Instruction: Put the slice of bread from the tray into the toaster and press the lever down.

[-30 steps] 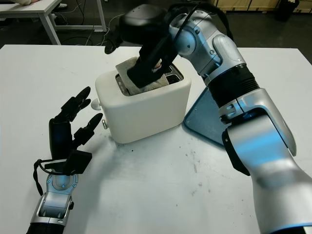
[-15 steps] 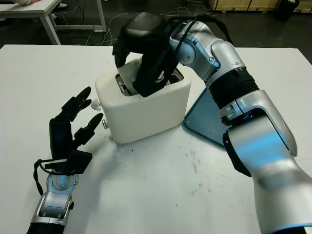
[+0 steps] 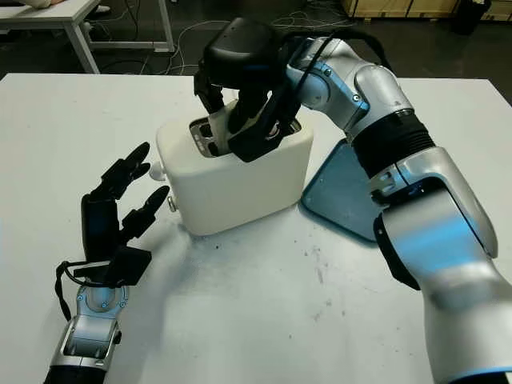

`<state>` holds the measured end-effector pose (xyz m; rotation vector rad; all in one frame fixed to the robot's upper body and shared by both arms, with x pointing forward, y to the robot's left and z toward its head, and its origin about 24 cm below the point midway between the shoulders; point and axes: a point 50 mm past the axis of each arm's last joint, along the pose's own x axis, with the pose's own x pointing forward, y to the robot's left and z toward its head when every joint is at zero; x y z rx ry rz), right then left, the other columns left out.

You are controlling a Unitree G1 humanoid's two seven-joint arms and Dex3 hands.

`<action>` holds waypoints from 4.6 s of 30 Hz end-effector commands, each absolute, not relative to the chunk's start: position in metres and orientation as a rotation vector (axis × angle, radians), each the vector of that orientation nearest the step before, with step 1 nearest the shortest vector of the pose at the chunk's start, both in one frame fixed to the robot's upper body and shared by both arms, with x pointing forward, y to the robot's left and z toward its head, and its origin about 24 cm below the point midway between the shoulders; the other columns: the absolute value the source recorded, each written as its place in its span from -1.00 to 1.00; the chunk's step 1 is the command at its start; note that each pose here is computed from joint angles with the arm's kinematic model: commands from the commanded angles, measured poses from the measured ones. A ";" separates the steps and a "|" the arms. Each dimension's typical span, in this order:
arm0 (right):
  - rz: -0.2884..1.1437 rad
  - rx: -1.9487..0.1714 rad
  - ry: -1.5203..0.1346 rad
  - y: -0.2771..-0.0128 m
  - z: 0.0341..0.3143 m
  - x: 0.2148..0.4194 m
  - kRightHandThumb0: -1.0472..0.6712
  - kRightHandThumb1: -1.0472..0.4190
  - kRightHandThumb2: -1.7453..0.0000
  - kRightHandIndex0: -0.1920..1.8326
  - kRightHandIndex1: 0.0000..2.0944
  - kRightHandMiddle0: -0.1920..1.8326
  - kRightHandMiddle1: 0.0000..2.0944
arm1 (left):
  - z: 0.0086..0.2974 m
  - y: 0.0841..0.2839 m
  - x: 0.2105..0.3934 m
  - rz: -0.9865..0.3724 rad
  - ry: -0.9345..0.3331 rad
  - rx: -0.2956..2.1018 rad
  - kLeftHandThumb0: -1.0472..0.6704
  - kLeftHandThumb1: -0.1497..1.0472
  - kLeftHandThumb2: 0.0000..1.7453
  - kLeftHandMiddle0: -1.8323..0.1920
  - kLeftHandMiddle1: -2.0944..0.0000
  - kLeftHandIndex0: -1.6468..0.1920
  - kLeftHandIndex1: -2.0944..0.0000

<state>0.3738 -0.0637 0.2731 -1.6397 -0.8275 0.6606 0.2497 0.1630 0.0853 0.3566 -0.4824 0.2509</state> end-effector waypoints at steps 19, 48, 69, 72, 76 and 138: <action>0.758 -1.563 -0.803 -0.081 0.261 0.366 -0.43 -0.70 0.99 0.24 0.53 0.11 0.22 | 0.085 0.163 0.249 0.258 -0.489 0.345 -0.30 0.79 -0.76 0.39 0.40 0.15 1.00; 0.831 -1.598 -0.688 -0.083 0.245 0.369 -0.39 -0.66 1.00 -0.23 0.37 -0.10 0.06 | 0.086 0.161 0.250 0.255 -0.481 0.340 -0.31 0.79 -0.77 0.40 0.38 0.14 1.00; 0.593 -1.546 -0.841 -0.094 0.296 0.363 -0.35 -0.73 1.00 -0.81 -0.52 -0.29 -0.99 | 0.087 0.160 0.251 0.247 -0.488 0.337 -0.33 0.79 -0.77 0.40 0.39 0.14 1.00; 0.561 -1.477 -0.898 -0.098 0.297 0.361 -0.34 -0.70 1.00 -0.79 -0.37 -0.22 -0.97 | 0.087 0.160 0.251 0.247 -0.486 0.346 -0.32 0.79 -0.76 0.40 0.39 0.15 1.00; 0.482 -1.231 -0.972 -0.111 0.287 0.359 -0.24 -0.69 0.99 -0.50 -0.20 -0.04 -0.90 | 0.086 0.161 0.251 0.249 -0.493 0.325 -0.31 0.79 -0.77 0.40 0.39 0.14 1.00; -0.065 0.200 -0.458 -0.220 0.110 0.285 -0.23 -0.83 0.83 0.00 -0.13 0.30 -0.97 | 0.205 0.216 0.284 -0.197 -0.847 1.493 -0.23 0.74 -0.99 -0.39 0.14 -0.65 0.94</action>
